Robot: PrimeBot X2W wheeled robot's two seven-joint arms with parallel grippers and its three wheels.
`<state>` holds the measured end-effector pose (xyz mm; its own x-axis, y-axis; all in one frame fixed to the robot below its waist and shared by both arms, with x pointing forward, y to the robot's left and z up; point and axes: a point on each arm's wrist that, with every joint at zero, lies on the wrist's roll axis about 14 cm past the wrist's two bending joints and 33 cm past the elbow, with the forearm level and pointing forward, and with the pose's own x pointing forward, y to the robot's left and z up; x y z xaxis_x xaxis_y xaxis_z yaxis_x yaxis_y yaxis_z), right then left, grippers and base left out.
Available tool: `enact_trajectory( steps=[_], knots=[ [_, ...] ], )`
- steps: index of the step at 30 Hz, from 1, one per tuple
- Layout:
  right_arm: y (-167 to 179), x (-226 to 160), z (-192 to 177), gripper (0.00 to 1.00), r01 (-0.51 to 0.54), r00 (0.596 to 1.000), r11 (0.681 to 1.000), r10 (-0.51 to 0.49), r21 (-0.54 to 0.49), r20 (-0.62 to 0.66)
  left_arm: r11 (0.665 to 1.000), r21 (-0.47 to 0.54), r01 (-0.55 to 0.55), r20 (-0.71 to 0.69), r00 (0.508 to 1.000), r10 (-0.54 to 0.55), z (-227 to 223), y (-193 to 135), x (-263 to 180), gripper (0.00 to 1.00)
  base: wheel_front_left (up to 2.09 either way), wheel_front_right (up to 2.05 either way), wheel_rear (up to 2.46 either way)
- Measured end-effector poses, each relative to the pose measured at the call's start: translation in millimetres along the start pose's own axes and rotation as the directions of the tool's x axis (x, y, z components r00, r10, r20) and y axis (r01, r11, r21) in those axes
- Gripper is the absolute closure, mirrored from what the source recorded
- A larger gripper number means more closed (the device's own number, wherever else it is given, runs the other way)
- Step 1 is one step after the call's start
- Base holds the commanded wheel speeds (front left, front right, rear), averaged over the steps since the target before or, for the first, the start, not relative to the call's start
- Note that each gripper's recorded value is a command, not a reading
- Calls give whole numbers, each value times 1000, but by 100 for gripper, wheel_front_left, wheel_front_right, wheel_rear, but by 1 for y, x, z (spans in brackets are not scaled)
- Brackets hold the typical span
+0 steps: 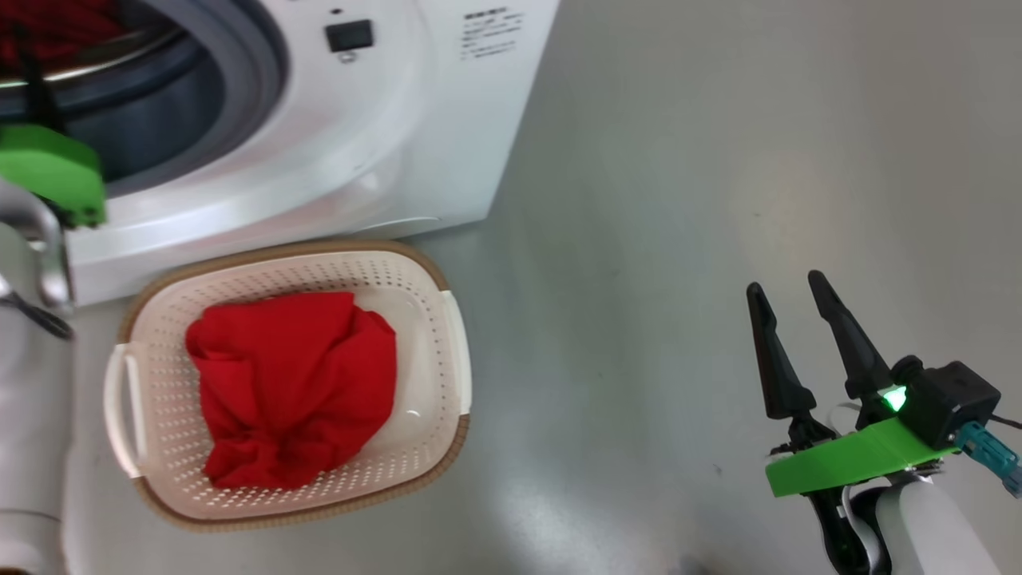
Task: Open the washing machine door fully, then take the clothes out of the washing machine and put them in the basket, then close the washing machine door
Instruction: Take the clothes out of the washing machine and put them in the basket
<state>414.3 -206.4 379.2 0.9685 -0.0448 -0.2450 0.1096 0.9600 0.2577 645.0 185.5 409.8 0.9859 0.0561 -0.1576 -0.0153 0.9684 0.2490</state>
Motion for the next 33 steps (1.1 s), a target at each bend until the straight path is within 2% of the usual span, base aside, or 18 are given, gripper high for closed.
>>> enact_trajectory(
  steps=[13, 26, 27, 28, 30, 31, 33],
  knots=[
    [-10, 0, -6, 0, 29, 999, 1000, -29, -8, -20, 998, 57, -32, -71, 997, 36, -18, 12, 37, 0, 0, 0, 0],
    [-17, 0, -3, 0, 50, 999, 999, -50, -21, -13, 997, 69, -26, -199, 979, 40, -46, 9, 46, 0, 0, 0, 0],
    [-17, 0, -2, 0, 50, 999, 999, -50, -21, -12, 997, 72, -31, -204, 978, 45, -46, 11, 46, 25, 0, 0, 0],
    [-17, 0, -2, 0, 49, 999, 999, -49, -20, -11, 997, 71, -33, -210, 976, 47, -47, 11, 45, 57, 0, 0, 0],
    [-16, 0, -1, 0, 47, 999, 999, -47, -20, -8, 997, 76, -31, -215, 975, 47, -47, 12, 44, 91, 0, 0, 0],
    [-16, 0, 0, 0, 46, 999, 999, -46, -19, -5, 996, 78, -32, -215, 976, 48, -46, 12, 44, 100, 0, 0, 0],
    [-15, 0, 1, 0, 44, 999, 999, -44, -18, -2, 996, 80, -33, -211, 976, 50, -44, 13, 44, 100, 0, 0, 0]
  ],
)
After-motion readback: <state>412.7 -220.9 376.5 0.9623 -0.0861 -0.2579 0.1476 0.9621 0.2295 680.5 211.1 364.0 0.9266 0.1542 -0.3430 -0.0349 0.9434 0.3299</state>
